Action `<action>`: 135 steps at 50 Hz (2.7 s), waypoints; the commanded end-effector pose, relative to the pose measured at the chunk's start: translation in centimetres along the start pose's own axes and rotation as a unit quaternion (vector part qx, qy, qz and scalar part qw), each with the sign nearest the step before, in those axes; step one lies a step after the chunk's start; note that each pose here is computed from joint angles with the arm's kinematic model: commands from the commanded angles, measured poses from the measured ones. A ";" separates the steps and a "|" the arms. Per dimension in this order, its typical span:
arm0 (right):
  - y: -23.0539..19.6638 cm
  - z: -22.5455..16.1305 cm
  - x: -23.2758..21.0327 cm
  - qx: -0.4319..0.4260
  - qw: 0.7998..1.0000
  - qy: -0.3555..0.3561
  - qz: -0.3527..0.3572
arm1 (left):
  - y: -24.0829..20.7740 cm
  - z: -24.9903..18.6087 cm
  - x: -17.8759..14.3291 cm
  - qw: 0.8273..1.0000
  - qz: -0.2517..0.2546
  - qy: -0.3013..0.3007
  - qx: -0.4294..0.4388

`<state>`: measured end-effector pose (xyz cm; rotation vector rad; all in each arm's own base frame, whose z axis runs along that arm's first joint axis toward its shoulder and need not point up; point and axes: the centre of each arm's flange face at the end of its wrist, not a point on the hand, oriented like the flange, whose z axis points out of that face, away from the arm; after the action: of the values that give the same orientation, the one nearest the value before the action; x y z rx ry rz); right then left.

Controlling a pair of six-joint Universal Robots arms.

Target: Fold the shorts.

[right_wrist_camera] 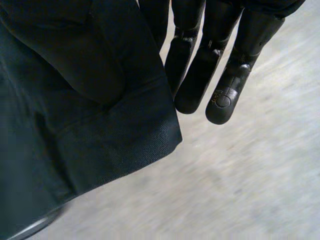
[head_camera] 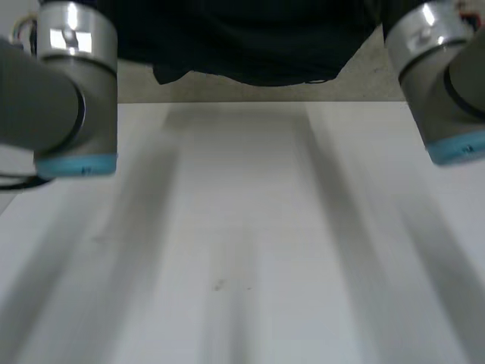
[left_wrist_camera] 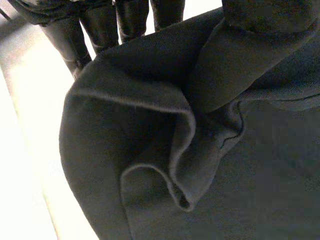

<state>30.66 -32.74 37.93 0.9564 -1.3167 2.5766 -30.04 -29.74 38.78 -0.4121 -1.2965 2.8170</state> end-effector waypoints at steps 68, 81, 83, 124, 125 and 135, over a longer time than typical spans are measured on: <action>14.0 -23.2 -7.3 -0.370 0.861 -0.296 0.186 | 9.4 -28.1 0.5 0.828 0.037 0.219 -0.515; 16.3 -20.7 -7.4 -0.336 0.893 -0.262 0.145 | 12.8 -25.8 1.4 0.835 0.043 0.199 -0.511; 16.2 -20.5 -7.7 -0.329 0.895 -0.266 0.142 | 12.9 -25.6 1.5 0.837 0.044 0.198 -0.509; 14.0 -19.2 -8.2 -0.285 0.924 -0.226 0.118 | 16.1 -22.4 2.8 0.878 0.093 0.192 -0.429; 13.7 -19.2 -8.0 -0.284 0.924 -0.223 0.124 | 15.8 -22.4 2.7 0.878 0.093 0.192 -0.428; 11.9 -19.0 -6.8 -0.301 0.906 -0.181 0.237 | 6.9 -18.6 -0.2 0.922 0.057 0.153 -0.352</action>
<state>22.70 -24.77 16.79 1.2416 -2.3638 2.0056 -25.27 -22.10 17.07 -1.0147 -2.3174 2.0124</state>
